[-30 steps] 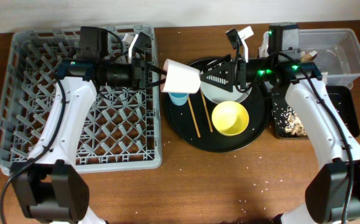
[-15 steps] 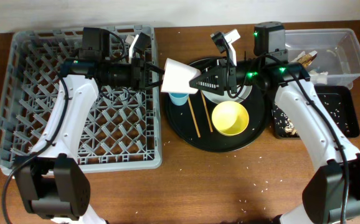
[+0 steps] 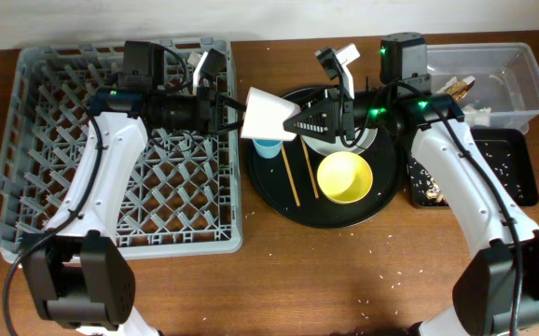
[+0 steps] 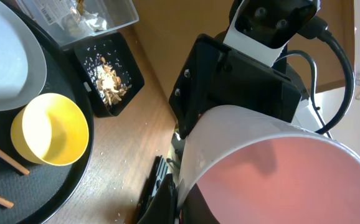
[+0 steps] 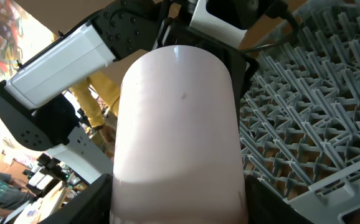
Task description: Sort waste into correct bins and load items into the dishwasher rack
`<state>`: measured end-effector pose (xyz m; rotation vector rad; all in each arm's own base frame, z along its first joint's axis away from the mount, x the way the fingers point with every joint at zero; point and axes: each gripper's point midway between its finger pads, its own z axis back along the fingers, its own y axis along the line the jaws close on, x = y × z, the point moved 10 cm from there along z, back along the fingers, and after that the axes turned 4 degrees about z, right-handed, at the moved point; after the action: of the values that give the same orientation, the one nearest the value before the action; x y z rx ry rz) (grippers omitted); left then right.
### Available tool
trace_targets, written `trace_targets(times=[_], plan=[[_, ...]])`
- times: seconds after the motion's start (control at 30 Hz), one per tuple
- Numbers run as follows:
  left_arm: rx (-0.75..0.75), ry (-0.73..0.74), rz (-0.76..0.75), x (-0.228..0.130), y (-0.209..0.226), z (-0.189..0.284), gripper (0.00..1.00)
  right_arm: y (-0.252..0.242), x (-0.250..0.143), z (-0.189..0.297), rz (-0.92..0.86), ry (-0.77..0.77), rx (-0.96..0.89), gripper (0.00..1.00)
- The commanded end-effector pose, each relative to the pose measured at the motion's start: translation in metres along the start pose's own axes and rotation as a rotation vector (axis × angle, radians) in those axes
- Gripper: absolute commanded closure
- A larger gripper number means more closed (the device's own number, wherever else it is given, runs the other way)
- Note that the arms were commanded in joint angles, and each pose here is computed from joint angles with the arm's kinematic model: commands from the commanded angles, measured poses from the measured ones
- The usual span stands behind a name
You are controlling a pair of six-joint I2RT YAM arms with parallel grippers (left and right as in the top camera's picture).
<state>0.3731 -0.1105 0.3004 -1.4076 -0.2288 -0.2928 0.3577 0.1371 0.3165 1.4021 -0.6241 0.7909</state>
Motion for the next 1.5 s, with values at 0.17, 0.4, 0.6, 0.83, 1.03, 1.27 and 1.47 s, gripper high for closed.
trace_targets(times=[0.17, 0.4, 0.6, 0.83, 1.03, 1.27, 1.47], plan=[[0.000, 0.003, -0.018, 0.002, -0.001, -0.002, 1.00, -0.012, -0.007, -0.003, -0.043, 0.022, -0.131, 0.05], [0.054, -0.007, -0.018, 0.002, 0.003, -0.002, 1.00, -0.015, -0.010, -0.002, -0.067, 0.031, -0.182, 0.07], [0.054, -0.007, -0.018, 0.002, 0.003, -0.002, 1.00, -0.015, -0.009, -0.003, -0.059, 0.031, -0.180, 0.13], [0.054, -0.007, -0.018, 0.002, 0.003, -0.002, 1.00, -0.015, -0.009, -0.003, -0.056, 0.030, -0.180, 0.24], [0.054, -0.007, -0.019, 0.002, 0.003, -0.002, 0.94, -0.015, -0.009, -0.003, -0.057, 0.030, -0.179, 0.47], [0.054, -0.007, -0.019, 0.002, 0.003, -0.002, 0.75, -0.015, -0.009, -0.003, -0.060, 0.030, -0.176, 0.52], [0.049, 0.005, -0.022, 0.001, 0.001, -0.007, 1.00, -0.008, -0.005, -0.019, -0.011, 0.039, -0.115, 0.36]])
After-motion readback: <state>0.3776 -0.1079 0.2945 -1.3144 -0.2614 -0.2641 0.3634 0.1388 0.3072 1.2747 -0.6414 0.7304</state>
